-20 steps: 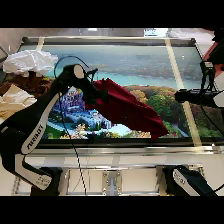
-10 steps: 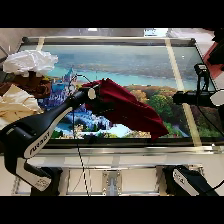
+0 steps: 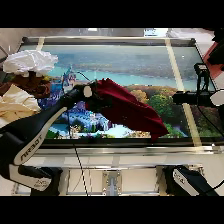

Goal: Fold the shirts.

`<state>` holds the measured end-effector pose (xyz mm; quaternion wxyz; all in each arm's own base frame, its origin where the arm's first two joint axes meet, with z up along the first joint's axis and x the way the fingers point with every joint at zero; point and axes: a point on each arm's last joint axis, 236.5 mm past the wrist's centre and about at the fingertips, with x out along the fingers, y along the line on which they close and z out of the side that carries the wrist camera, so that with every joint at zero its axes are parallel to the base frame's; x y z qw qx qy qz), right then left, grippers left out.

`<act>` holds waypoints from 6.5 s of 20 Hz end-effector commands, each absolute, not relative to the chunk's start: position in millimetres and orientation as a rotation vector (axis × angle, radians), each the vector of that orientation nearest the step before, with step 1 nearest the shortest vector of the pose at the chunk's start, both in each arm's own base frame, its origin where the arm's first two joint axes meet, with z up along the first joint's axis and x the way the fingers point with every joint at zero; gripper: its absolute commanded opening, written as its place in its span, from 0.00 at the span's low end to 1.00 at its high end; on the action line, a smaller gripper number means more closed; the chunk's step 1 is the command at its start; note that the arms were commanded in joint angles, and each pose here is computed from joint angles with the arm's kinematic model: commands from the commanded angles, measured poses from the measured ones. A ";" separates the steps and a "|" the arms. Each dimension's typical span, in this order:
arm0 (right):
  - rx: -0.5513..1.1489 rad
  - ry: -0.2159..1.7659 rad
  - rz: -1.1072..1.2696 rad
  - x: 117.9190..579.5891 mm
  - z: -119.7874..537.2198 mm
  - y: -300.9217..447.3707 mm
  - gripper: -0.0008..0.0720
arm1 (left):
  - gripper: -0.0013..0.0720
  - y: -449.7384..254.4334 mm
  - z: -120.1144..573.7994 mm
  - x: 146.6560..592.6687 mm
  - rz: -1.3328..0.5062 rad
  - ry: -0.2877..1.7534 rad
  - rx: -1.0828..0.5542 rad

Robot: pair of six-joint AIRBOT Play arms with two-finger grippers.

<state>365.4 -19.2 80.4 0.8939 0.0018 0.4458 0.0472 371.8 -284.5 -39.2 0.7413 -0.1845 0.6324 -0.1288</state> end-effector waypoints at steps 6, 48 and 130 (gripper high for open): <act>0.039 0.896 0.115 370.5 85.1 -12.2 0.54 | 0.98 -243.5 -36.9 371.2 -0.158 1.323 -0.425; 0.440 1.004 0.612 347.7 -18.0 218.2 0.54 | 0.03 -56.2 201.8 389.8 -0.029 0.558 -0.296; -0.048 0.442 0.556 307.5 347.2 135.0 0.05 | 0.03 -68.3 260.9 313.7 -0.190 0.664 -0.072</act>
